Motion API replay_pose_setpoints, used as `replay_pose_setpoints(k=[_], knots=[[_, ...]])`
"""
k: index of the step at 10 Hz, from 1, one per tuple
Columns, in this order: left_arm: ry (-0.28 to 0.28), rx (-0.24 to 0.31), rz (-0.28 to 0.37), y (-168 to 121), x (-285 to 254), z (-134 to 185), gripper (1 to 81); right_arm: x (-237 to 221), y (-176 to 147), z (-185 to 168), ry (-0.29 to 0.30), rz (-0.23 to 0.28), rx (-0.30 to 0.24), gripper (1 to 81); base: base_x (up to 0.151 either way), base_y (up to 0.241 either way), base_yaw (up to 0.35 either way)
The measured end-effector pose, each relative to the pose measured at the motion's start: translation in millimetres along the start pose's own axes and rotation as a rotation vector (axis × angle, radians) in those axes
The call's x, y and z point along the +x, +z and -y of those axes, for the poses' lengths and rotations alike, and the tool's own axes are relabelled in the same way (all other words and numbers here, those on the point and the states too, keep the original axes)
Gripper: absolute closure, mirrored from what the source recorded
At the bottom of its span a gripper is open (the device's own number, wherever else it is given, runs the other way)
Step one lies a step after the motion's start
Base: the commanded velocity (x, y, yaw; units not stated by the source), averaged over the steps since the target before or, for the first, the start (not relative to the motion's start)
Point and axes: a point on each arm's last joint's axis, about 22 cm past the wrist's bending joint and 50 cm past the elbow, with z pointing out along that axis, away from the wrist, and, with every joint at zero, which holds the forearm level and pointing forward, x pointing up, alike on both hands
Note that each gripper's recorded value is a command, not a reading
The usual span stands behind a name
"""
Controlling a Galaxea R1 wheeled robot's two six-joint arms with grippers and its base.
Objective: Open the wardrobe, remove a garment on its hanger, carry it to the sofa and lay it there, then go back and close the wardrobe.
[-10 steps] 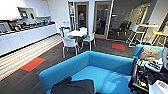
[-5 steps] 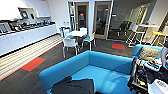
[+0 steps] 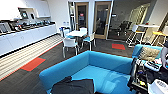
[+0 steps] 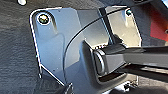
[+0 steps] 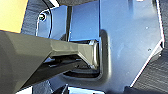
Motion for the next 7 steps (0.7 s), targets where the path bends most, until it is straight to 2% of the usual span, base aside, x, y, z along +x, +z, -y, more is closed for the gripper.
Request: replay_pose_setpoints(k=[4, 7], knots=[[0.001, 0.001, 0.000, 0.0, 0.0, 0.2, 1.0, 0.1, 0.0, -0.2, 0.000, 0.000, 0.000, 1.0, 0.000, 0.000, 0.000], [0.004, 0.001, 0.001, 0.0, -0.3, 0.3, 1.0, 0.0, -0.1, -1.0, -0.001, 0.000, -0.002, 1.0, 0.000, 0.000, 0.164]])
